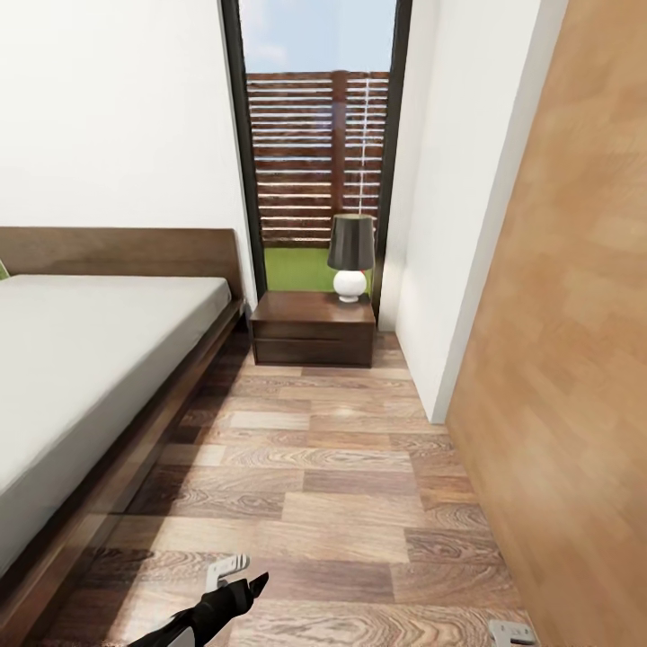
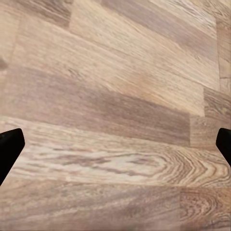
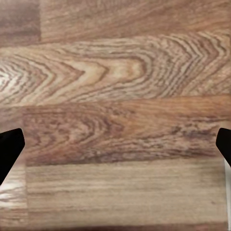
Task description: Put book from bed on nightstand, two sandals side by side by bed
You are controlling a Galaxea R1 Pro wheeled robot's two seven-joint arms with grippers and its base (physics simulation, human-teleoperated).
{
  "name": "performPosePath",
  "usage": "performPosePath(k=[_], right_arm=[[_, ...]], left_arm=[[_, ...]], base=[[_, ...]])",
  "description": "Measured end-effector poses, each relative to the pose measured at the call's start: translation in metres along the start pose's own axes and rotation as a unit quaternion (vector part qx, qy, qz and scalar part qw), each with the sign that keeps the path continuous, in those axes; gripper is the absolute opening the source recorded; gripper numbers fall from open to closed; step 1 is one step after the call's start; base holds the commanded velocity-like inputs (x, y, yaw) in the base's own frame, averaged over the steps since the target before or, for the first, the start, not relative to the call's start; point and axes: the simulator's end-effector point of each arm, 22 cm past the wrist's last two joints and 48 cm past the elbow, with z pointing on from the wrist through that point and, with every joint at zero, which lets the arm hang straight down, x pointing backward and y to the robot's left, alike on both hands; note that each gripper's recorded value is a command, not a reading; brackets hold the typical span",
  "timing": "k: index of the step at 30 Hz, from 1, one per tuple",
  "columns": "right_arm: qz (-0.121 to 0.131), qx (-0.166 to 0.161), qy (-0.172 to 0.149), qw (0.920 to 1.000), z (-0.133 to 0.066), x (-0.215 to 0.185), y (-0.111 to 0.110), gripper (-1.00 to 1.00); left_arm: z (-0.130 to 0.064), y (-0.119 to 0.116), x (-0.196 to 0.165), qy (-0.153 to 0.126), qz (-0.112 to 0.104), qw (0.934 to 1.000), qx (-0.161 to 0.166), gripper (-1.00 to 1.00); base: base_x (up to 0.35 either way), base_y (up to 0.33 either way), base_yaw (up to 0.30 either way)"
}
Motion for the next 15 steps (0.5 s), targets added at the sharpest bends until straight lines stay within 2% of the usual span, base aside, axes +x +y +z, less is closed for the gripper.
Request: performPosePath(k=[15], right_arm=[[0.0, 0.001, 0.012, 0.9999, 0.0037, 0.0105, -0.0011, 1.0]], left_arm=[[0.0029, 0.0052, 0.0106, 0.01, -0.004, 0.9999, -0.004, 1.0]], base=[[0.0, 0.0, 0.0]])
